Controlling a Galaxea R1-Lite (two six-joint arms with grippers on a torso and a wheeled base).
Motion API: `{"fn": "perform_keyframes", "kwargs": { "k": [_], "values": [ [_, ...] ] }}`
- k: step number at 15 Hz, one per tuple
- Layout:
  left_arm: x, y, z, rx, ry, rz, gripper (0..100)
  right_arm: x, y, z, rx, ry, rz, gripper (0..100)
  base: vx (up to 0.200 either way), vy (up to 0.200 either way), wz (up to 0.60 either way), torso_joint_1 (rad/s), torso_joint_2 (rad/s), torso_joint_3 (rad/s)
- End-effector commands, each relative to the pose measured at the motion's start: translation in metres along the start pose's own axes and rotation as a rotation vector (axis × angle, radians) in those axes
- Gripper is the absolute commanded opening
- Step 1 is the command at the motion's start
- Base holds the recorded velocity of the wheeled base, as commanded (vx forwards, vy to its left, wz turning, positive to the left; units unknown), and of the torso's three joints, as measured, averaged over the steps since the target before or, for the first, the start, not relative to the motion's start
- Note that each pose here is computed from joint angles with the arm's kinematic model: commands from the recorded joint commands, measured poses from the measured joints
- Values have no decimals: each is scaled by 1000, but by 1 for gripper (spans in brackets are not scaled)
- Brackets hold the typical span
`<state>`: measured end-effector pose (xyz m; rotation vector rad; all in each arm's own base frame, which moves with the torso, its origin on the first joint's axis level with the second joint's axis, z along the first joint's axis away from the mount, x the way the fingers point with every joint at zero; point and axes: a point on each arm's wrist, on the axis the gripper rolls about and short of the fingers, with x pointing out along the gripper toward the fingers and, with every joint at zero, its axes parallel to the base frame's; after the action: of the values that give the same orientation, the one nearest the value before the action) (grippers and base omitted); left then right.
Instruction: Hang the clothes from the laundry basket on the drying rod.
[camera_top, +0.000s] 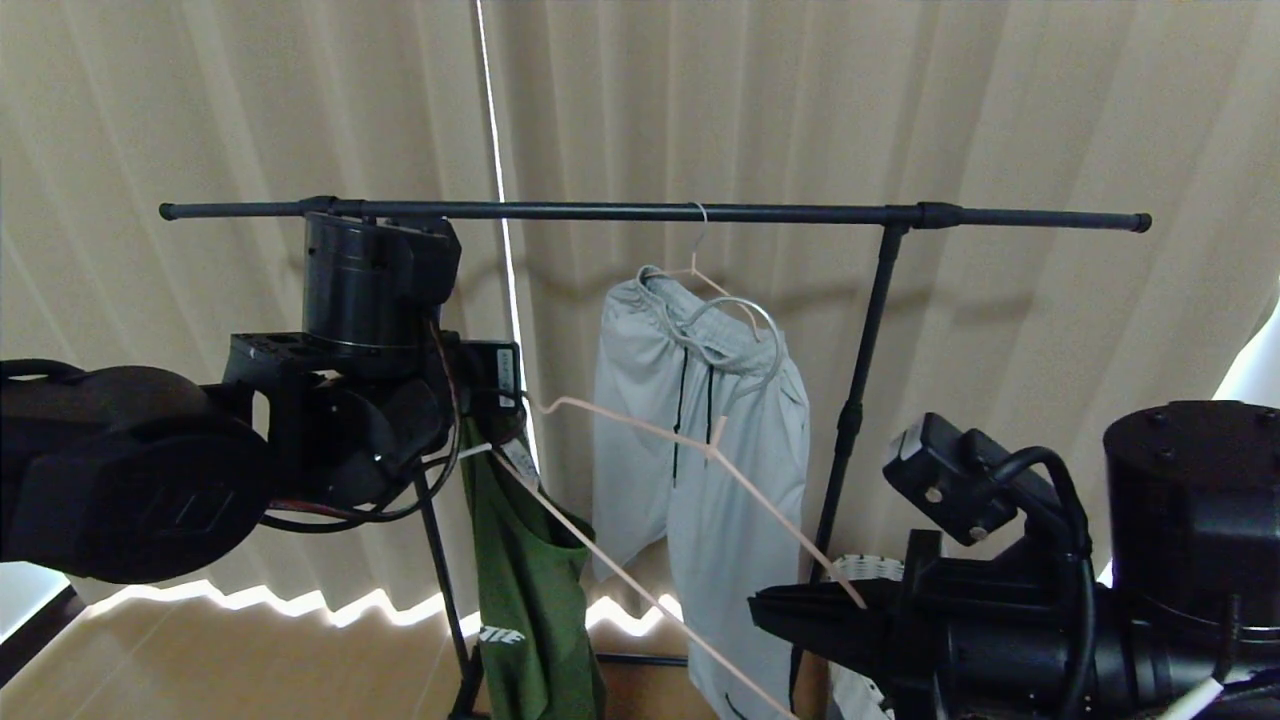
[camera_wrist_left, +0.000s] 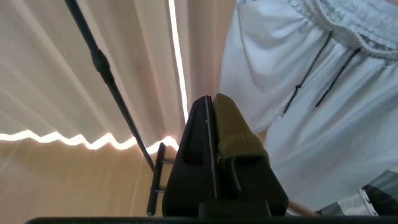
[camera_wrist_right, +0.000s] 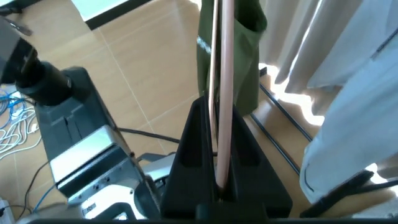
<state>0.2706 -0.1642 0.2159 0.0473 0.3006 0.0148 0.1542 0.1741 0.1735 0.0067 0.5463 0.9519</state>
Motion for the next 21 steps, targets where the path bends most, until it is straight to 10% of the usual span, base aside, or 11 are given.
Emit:
{"fn": "perform_keyframes", "kwargs": {
  "k": [1, 15, 21],
  "values": [
    [-4, 0, 3, -5, -10, -7, 0, 13, -3, -2, 9, 33, -10, 0, 0, 0, 0, 0, 0, 0],
    [-74, -23, 12, -60, -45, -238, 0, 61, -28, 10, 88, -16, -71, 0, 0, 0, 0, 0, 0, 0],
    [-83, -22, 9, -2, 0, -535, 0, 59, -26, 16, 81, -40, -68, 0, 0, 0, 0, 0, 0, 0]
  ]
}}
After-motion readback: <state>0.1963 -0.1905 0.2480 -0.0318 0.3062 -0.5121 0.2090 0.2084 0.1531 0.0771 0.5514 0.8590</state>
